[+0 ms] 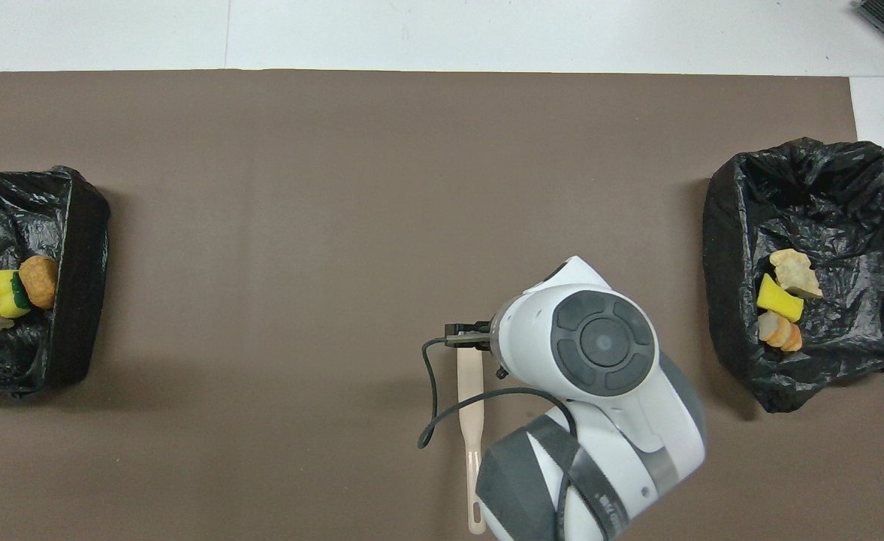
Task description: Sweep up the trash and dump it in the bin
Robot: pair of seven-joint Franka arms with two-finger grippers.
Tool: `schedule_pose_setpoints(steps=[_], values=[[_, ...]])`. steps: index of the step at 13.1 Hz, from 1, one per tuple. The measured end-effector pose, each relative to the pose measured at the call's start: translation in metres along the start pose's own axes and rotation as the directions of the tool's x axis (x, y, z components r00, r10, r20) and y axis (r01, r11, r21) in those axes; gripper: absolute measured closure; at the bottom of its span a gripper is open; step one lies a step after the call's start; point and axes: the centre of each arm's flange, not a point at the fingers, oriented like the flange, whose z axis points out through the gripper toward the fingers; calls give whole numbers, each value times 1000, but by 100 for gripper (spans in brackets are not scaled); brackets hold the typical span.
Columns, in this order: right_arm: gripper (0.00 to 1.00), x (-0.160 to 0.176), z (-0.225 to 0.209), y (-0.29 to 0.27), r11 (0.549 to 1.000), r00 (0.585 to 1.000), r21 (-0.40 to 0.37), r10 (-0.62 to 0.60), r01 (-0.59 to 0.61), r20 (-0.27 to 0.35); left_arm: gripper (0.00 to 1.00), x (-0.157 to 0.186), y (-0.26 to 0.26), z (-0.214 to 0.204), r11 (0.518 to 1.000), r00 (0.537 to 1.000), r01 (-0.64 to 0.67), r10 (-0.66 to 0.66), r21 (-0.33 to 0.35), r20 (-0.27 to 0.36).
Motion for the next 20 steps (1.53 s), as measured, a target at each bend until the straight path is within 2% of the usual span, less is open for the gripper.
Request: schedule_pose_setpoints(steps=[3, 5, 6, 7, 9, 12, 13, 15, 17, 20], values=[[0, 30, -41, 52, 1000, 1000, -13, 13, -13, -26, 68, 5, 1, -47, 999, 992, -38, 38, -2, 117], [0, 43, -74, 105, 1000, 999, -31, 0, -2, -49, 68, 4, 5, -71, 1000, 990, -6, 7, -5, 140], [0, 49, -90, 133, 999, 998, -34, -8, 6, -60, 68, 1, 7, -78, 1000, 991, 19, -19, -2, 131], [0, 55, -107, 160, 999, 998, -37, -17, 15, -64, 68, 4, 10, -83, 999, 994, 49, -48, -12, 97], [0, 65, -138, 207, 999, 997, -44, -16, 12, -76, 68, 30, 14, -95, 994, 996, 84, -86, -67, -18], [0, 73, -170, 253, 998, 994, -65, 2, -9, -105, 68, 88, 19, -128, 968, 957, 184, -216, -170, -196], [0, 72, -184, 261, 997, 995, -68, 18, -25, -103, 68, 110, 21, -143, 952, 930, 229, -276, -203, -244], [0, 65, -213, 272, 996, 996, -71, 42, -47, -74, 68, 154, 23, -174, 911, 870, 316, -389, -263, -301], [0, 59, -222, 281, 995, 998, -75, 61, -63, -31, 68, 208, 28, -206, 848, 798, 405, -510, -342, -320], [0, 63, -228, 298, 992, 995, -72, 103, -103, -1, 68, 279, 34, -249, 747, 675, 487, -650, -452, -348]])
